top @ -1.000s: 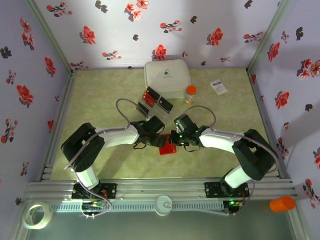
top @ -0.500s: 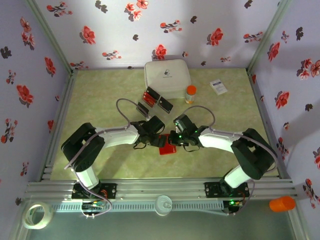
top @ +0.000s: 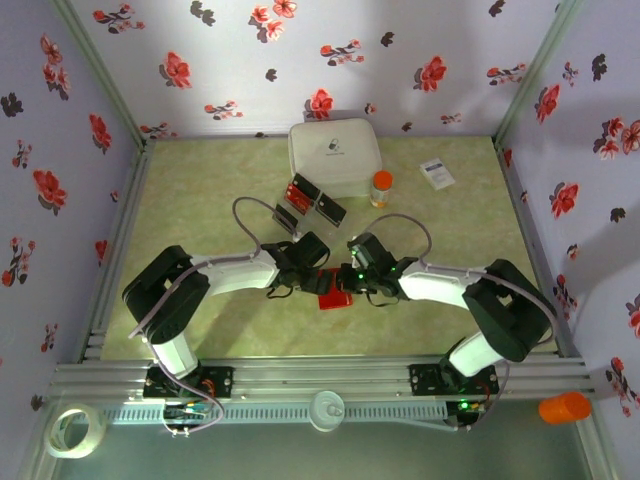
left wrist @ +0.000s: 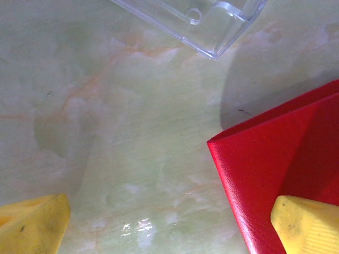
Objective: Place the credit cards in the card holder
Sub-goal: Close the button on the card holder.
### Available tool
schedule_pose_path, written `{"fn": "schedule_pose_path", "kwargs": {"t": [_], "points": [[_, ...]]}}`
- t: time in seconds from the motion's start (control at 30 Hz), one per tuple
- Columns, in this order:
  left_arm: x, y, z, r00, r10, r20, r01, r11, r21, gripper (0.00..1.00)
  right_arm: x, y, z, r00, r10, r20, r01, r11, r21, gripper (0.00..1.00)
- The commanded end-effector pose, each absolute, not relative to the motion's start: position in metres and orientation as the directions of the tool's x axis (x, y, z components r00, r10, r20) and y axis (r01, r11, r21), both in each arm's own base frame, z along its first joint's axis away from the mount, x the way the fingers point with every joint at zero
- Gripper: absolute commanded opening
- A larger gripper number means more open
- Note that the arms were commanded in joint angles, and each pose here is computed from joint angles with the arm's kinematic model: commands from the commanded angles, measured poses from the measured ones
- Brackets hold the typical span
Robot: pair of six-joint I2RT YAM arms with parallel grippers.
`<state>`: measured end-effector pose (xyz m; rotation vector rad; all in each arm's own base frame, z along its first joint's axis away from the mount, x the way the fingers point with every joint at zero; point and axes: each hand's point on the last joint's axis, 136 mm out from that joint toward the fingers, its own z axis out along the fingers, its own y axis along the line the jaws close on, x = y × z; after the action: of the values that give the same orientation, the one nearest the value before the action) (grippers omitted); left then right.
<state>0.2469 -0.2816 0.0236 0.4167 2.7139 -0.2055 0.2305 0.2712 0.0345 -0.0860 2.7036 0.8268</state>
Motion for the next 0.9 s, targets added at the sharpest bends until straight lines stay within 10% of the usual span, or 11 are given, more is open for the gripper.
{"fn": "schedule_pose_path", "kwargs": {"t": [0.0, 0.87], "points": [[0.236, -0.269, -0.003, -0.889, 0.314, -0.332, 0.336, 0.942, -0.009, 1.0, 0.19, 0.252, 0.0, -0.979, -0.042, -0.2, -0.13, 0.881, 0.455, 0.0], [0.234, -0.267, -0.008, -0.894, 0.307, -0.327, 0.329, 0.944, -0.011, 1.0, 0.151, 0.229, -0.045, -0.974, -0.138, -0.182, -0.182, 0.949, 0.257, 0.0]]}}
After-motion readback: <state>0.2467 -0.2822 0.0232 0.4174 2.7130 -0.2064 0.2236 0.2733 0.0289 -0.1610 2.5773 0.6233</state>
